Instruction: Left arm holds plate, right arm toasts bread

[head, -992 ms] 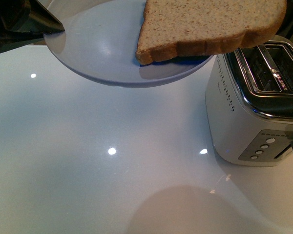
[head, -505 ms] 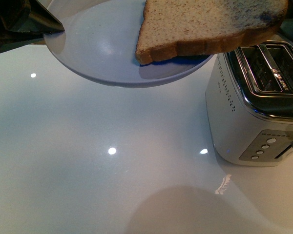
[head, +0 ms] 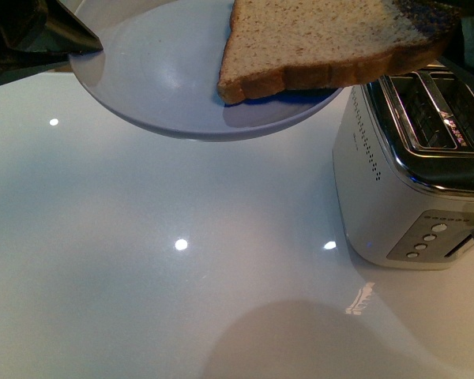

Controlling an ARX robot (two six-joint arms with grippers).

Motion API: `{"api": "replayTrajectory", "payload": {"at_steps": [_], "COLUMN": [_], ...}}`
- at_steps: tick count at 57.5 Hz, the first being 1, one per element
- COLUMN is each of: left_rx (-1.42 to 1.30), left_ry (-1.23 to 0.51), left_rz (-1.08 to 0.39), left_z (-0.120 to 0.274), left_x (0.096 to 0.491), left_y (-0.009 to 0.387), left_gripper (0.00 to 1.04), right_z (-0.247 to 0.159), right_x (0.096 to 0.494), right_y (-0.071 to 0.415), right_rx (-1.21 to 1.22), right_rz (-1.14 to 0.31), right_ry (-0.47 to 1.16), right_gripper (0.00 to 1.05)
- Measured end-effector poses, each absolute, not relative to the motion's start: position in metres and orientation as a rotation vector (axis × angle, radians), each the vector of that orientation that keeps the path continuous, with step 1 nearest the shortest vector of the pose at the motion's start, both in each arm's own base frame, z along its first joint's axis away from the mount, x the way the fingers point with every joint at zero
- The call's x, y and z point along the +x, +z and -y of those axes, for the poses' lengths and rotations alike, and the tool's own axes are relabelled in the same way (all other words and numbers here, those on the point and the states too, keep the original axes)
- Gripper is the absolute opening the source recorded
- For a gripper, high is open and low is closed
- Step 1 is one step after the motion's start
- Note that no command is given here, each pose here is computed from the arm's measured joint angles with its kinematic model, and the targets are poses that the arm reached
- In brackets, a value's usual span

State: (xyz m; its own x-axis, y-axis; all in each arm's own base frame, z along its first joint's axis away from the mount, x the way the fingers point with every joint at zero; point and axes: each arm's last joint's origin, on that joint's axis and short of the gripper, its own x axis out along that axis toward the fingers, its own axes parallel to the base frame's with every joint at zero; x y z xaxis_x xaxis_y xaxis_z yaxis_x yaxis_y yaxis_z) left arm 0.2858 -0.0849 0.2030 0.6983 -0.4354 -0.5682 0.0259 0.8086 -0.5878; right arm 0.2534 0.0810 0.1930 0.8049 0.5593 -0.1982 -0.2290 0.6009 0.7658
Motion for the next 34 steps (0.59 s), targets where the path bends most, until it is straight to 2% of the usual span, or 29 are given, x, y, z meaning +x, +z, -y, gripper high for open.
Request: {"api": "replayTrajectory", "payload": {"at_steps": [7,13,22,34], "left_rx": [-0.585,-0.585,-0.589,-0.590], "left_ry": [-0.275,-0.277,-0.275,-0.275], "left_rz": [-0.763,-0.763,-0.764,-0.764], "left_z": [0.085,0.085,0.085,0.085], "left_x": [0.286,0.286,0.286,0.286], "left_y": [0.203,0.203,0.203,0.203], "left_gripper": [0.03,0.03,0.03,0.03], "right_z": [-0.077,-0.074,-0.064,-0.038], "right_x": [0.252,0.250,0.250,0.253], "right_y": [0.198,0.205,0.223,0.269], "right_rx": [0.814,0.825,0.832,0.743], "right_rz": [-0.442,-0.419,-0.368,-0.208], "right_ry": [0.472,0.481,0.476,0.384], "right_gripper": [0.18,0.05,0.03,0.03]}}
